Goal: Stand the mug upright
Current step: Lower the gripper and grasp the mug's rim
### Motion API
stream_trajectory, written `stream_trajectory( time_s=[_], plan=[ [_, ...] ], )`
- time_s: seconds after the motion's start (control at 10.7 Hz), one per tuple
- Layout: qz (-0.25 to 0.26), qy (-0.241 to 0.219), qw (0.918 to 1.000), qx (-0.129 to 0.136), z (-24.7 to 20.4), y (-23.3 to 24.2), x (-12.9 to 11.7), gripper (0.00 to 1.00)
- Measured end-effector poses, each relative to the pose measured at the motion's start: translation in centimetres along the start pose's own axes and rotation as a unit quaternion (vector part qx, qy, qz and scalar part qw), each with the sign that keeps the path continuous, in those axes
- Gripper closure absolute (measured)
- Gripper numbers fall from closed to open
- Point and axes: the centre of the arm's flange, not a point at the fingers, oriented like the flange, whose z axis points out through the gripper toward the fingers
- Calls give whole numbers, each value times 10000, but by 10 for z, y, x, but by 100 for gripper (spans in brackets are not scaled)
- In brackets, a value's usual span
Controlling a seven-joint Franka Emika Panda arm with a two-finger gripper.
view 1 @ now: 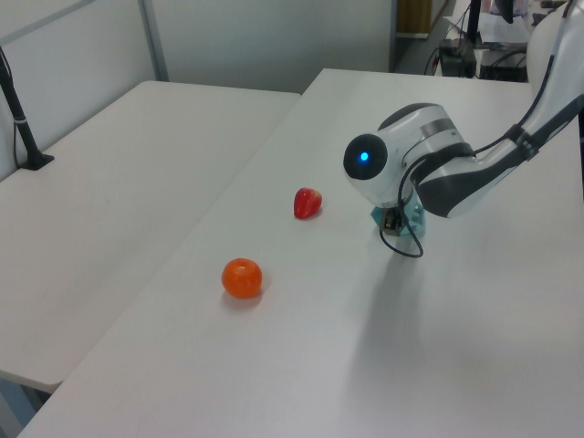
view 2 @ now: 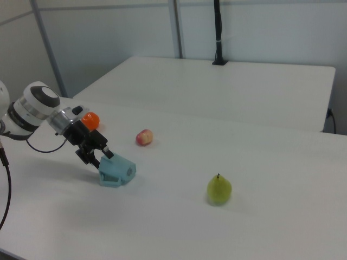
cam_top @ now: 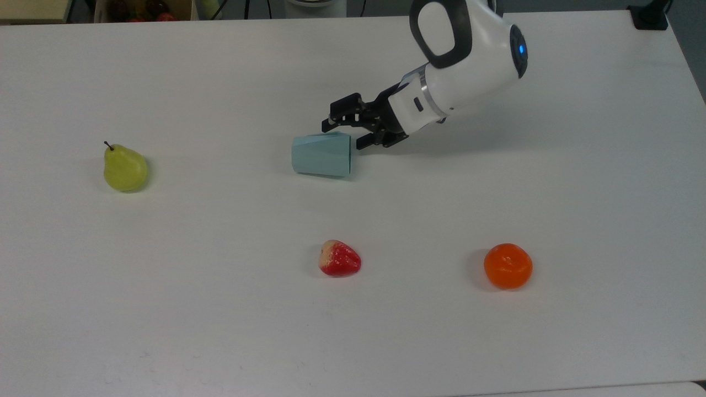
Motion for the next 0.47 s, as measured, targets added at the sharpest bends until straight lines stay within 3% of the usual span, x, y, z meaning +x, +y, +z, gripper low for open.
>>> stream_trajectory(
  time_s=[0.28,0.38,0.47],
  plan=[
    [113,-155,9998,-17,20,12,7,11],
    [139,-183,9997,-17,23,15,8,27],
    [153,-199,9997,-16,25,17,9,32]
  ],
)
